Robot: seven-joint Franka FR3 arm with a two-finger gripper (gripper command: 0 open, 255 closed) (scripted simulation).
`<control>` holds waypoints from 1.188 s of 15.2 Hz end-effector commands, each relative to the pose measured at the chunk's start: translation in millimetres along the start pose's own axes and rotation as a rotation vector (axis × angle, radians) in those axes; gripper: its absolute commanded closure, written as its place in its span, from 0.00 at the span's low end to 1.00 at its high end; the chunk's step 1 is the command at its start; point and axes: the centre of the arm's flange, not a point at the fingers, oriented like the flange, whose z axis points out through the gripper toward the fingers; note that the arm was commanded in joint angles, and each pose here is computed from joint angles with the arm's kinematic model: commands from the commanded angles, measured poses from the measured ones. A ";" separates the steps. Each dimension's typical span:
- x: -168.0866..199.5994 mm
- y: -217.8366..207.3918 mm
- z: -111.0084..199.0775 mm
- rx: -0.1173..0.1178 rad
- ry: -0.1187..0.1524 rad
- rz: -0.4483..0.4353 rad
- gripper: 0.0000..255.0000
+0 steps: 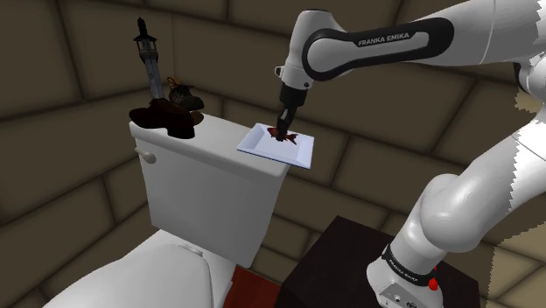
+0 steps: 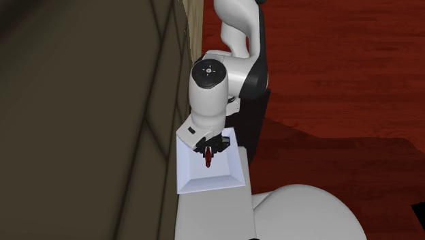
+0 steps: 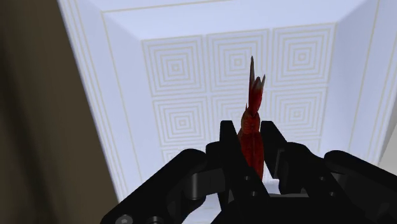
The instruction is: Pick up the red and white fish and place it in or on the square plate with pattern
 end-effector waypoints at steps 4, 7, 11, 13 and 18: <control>0.4 0.3 3.2 0.000 0.001 0.000 1.00; 0.4 0.3 3.2 0.000 0.001 0.000 1.00; 0.4 0.3 3.2 0.000 0.001 0.000 0.00; 0.4 0.3 3.2 0.000 0.001 0.000 0.00; 0.4 0.3 -46.8 0.000 0.001 0.000 0.00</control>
